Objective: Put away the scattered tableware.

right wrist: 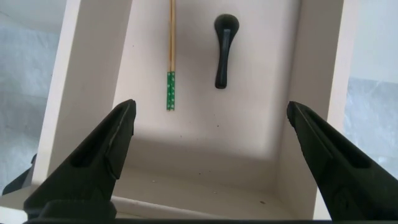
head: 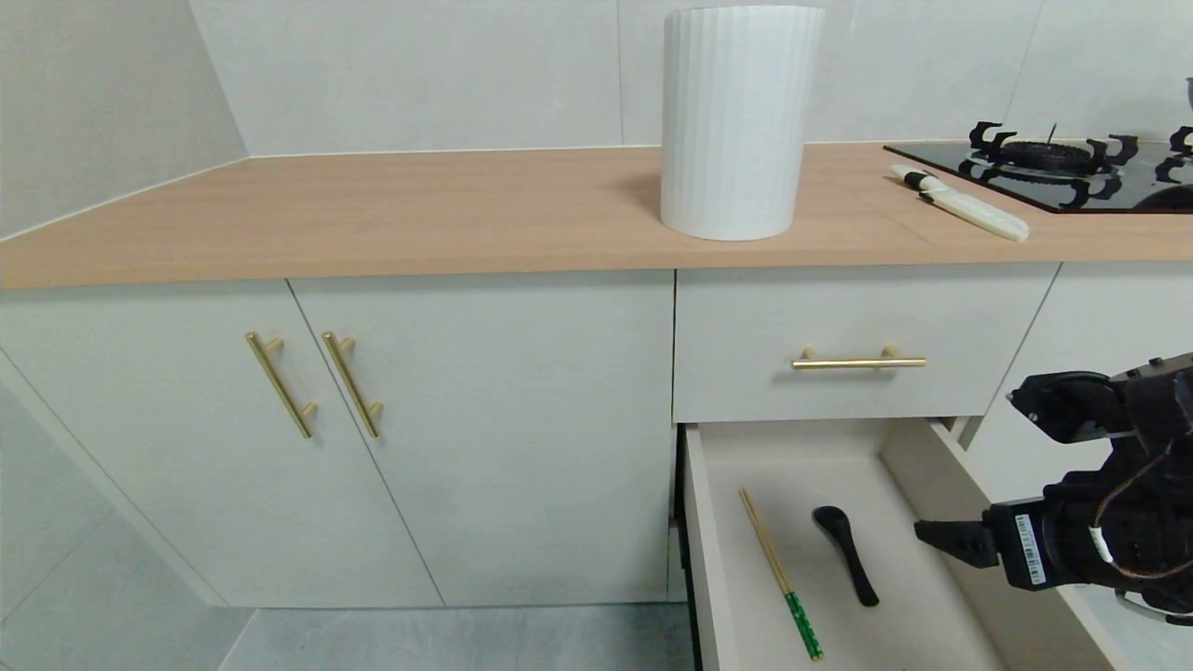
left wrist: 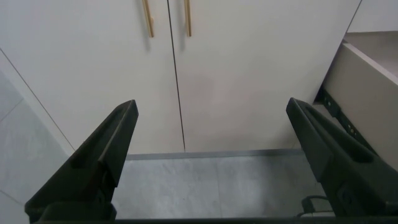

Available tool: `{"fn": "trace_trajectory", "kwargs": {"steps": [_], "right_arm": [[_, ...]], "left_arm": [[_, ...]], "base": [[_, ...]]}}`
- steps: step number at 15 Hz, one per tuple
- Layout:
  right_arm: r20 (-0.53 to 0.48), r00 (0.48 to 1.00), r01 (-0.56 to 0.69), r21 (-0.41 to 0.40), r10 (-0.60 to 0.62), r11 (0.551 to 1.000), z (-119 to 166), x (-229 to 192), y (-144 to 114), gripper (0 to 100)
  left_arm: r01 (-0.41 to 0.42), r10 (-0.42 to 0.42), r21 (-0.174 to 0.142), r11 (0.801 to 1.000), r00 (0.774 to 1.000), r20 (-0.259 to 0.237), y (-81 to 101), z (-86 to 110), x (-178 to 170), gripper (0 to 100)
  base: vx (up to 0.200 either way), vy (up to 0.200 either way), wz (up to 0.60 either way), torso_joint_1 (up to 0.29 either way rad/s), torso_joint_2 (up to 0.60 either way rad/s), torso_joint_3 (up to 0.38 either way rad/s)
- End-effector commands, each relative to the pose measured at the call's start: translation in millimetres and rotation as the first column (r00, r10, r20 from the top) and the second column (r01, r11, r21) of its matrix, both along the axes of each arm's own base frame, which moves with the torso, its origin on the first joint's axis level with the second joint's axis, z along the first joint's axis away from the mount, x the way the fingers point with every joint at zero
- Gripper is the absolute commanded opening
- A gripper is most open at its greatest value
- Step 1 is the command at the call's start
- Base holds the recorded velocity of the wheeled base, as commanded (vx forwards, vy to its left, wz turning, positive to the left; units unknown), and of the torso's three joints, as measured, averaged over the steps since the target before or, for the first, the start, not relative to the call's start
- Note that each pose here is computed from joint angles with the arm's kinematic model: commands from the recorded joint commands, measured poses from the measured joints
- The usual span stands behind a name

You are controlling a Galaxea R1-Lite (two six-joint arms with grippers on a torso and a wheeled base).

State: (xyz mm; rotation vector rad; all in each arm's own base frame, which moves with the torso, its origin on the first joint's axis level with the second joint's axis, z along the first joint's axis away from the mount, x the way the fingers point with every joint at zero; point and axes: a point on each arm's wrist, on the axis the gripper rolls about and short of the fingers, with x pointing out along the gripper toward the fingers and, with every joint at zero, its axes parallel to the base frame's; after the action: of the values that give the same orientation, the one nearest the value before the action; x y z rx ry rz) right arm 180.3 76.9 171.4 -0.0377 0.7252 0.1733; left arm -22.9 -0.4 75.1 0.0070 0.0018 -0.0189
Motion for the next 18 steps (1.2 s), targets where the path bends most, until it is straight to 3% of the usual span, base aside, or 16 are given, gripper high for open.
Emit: {"fn": "trace_trajectory", "kwargs": {"steps": [1,10,18], "right_arm": [[-0.006,1.0,-0.002,-0.003,0.002,1.0,-1,1,1,100],[-0.028,1.0,-0.002,-0.013,0.002,1.0,-6,3,2,100],[-0.088,0.994,-0.061,-0.021,0.059,0.998,-19,1,11,100]], "left_arm": [[0.001,-0.001,-0.001,1.0,1.0,-0.001,0.0,0.0,0,100],[0.001,-0.001,0.001,1.0,1.0,-0.001,0.0,0.0,0,100],[-0.001,0.001,0.001,1.0,1.0,-0.001,0.0,0.0,0,100]], "base": [[-0.2,0.0,0.0,0.007,0.0,0.002],[-0.2,0.0,0.0,0.002,0.0,0.005],[0.0,0.0,0.0,0.0,0.0,0.0]]}}
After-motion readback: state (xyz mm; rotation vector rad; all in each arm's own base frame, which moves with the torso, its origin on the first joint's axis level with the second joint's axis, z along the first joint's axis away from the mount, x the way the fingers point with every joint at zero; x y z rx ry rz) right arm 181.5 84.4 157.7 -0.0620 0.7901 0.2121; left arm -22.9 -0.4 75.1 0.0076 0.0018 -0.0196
